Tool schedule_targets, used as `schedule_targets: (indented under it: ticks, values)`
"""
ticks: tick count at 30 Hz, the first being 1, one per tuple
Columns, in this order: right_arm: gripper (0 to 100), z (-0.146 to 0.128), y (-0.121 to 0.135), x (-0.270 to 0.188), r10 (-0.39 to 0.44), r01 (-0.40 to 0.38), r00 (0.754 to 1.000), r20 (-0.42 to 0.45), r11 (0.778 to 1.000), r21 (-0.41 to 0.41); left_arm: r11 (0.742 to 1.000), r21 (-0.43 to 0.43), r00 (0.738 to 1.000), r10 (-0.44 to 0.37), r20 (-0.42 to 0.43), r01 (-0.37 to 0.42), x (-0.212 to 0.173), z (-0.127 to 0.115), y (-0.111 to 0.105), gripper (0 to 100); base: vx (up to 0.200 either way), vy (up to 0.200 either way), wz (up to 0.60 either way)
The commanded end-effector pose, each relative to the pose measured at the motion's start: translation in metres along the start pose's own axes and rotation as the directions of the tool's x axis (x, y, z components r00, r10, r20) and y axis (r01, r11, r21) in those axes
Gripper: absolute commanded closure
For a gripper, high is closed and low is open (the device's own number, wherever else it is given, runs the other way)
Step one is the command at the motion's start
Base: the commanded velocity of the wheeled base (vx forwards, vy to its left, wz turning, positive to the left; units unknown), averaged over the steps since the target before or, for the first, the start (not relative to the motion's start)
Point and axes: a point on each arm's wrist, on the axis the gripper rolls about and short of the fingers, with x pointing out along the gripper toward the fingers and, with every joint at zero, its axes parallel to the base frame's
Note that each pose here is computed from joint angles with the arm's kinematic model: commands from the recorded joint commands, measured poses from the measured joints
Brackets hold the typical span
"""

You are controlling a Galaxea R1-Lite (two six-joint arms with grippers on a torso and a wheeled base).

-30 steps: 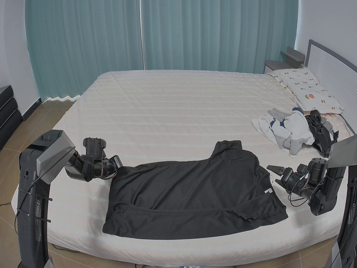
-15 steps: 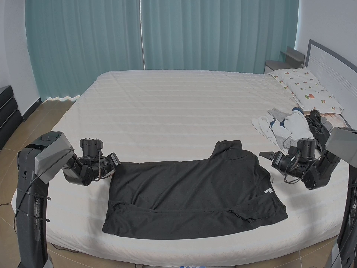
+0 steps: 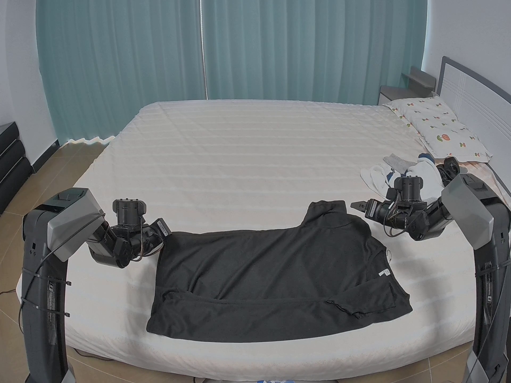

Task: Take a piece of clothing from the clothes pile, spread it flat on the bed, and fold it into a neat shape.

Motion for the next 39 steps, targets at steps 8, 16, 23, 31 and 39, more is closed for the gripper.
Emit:
schedule_targets:
  ticks: [8, 16, 23, 31, 39]
  values:
    - [0, -0.017, -0.011, 0.048, -0.033, 0.032, 0.998, -0.050, 0.999, -0.021, 0.999, -0.036, 1.000, 0.007, -0.011, -0.007, -0.005, -0.003, 0.001, 100, 0.000, 0.000, 0.00]
    - [0, -0.013, -0.011, 0.056, -0.031, 0.031, 0.999, -0.037, 1.000, -0.005, 0.999, -0.037, 1.000, 0.009, -0.014, -0.009, -0.005, -0.004, 0.001, 100, 0.000, 0.000, 0.00]
    - [100, -0.018, -0.005, 0.058, -0.023, 0.023, 0.998, -0.052, 1.000, 0.012, 0.999, -0.037, 1.000, 0.009, -0.014, -0.009, -0.005, -0.005, 0.002, 100, 0.000, 0.000, 0.00]
    - [100, -0.015, -0.002, 0.055, -0.019, 0.020, 0.999, -0.049, 0.999, 0.029, 0.999, -0.037, 1.000, 0.009, -0.009, -0.009, -0.005, -0.003, 0.002, 100, 0.000, 0.000, 0.00]
    - [100, -0.003, -0.001, 0.041, -0.028, 0.029, 0.999, -0.020, 0.996, 0.084, 0.999, -0.037, 1.000, -0.001, 0.014, 0.001, -0.005, 0.005, -0.002, 100, 0.000, 0.000, 0.00]
